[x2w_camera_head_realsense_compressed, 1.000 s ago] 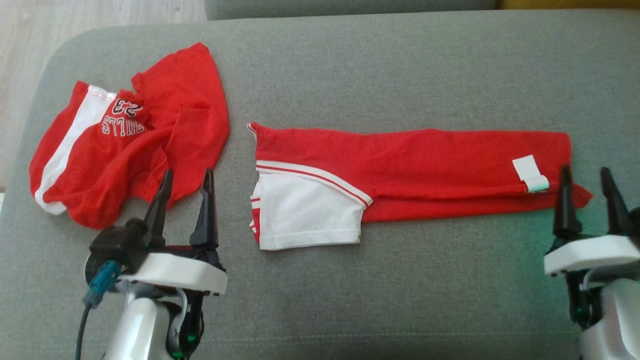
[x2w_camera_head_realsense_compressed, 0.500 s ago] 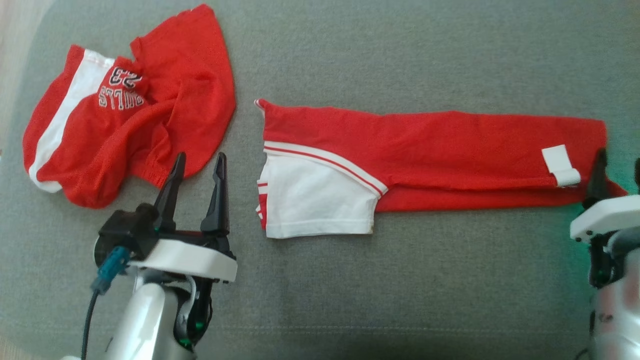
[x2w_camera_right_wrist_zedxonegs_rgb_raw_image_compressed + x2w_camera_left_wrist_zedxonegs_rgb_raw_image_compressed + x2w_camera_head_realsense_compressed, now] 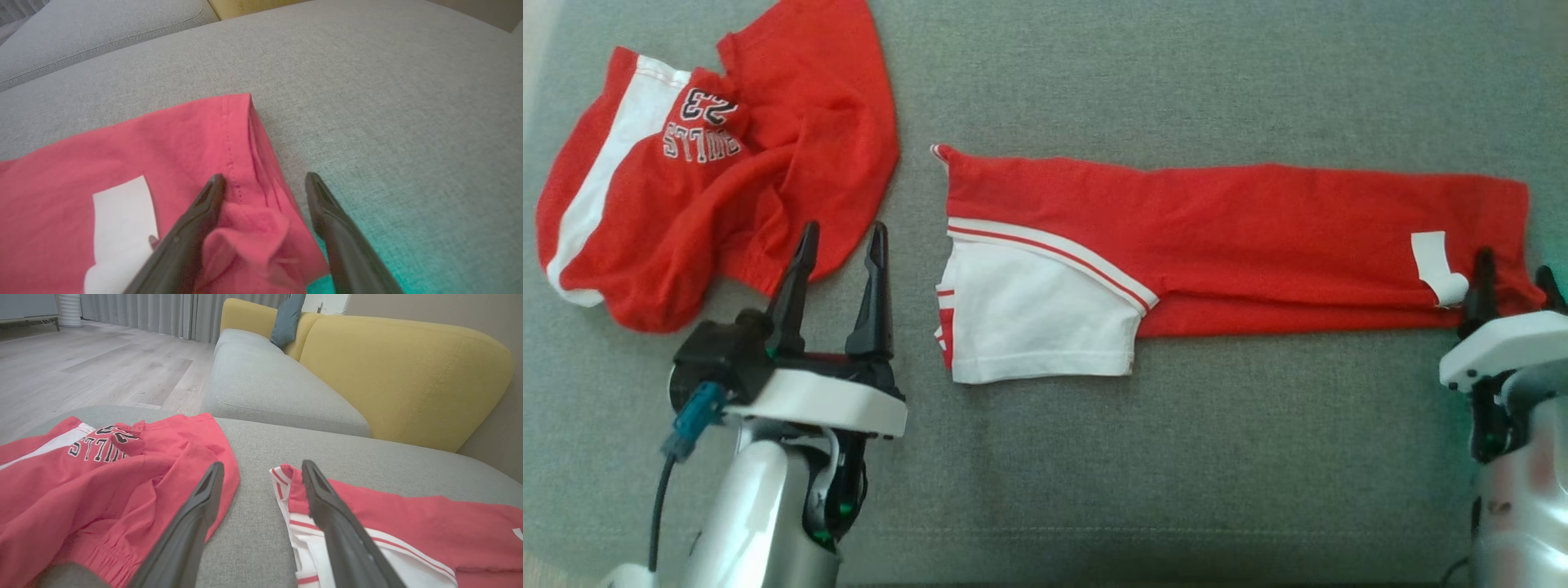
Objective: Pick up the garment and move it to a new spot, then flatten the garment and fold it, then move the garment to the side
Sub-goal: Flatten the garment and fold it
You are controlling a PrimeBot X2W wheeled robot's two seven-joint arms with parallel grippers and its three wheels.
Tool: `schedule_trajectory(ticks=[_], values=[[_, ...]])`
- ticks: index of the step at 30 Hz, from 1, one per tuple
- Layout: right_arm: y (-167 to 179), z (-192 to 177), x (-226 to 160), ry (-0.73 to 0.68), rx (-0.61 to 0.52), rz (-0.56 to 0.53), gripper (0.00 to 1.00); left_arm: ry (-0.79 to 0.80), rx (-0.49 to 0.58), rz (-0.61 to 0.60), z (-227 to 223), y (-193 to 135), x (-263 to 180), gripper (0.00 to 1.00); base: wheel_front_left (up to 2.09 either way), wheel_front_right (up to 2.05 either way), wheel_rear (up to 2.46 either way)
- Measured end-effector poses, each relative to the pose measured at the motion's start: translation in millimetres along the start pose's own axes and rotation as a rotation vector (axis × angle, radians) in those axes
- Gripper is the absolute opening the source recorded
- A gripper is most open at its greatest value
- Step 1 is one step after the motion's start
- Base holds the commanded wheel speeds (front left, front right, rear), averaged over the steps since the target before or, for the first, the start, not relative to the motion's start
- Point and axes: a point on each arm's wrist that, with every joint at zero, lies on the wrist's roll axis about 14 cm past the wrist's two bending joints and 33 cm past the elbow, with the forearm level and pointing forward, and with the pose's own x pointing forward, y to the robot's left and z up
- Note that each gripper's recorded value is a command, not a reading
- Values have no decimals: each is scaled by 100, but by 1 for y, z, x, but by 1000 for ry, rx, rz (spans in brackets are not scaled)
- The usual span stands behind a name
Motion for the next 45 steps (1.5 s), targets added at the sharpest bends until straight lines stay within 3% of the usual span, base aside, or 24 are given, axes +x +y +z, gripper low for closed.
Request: schedule_trajectory(ticks=[2, 3, 4, 5, 10, 16, 21, 24, 34, 41, 45], values=[[1, 0, 1, 3, 8, 1, 100, -4, 0, -6, 1, -1, 3, 100, 0, 0, 0], [1, 0, 1, 6, 12, 2, 74, -10, 0, -8, 2, -2, 5, 100, 0, 0, 0], [1, 0, 0, 7, 16, 2, 16, -15, 0, -9, 4, -2, 7, 100, 0, 0, 0], [1, -1, 0, 7, 19, 4, 0, -18, 0, -9, 5, -2, 8, 100, 0, 0, 0], [-4, 4, -5, -6, 45, -11, 0, -37, 3, -6, 13, -2, 6, 100, 0, 0, 0], [-40, 20, -14, -52, 53, -106, 0, -63, 7, -12, 23, -4, 3, 100, 0, 0, 0], [-80, 46, -27, -126, -12, -221, 0, -80, 8, -8, 31, -5, -4, 100, 0, 0, 0], [-83, 54, -32, -144, -38, -236, 0, -95, 2, 0, 37, -5, -7, 100, 0, 0, 0], [-13, 101, -37, -257, -5, -49, 0, -110, -8, 17, 45, -7, -30, 100, 0, 0, 0], [69, 132, -53, -317, 100, 224, 0, -123, -15, 23, 50, -7, -42, 100, 0, 0, 0], [123, 126, -71, -300, 141, 411, 0, -130, -13, 29, 52, -6, -45, 100, 0, 0, 0]])
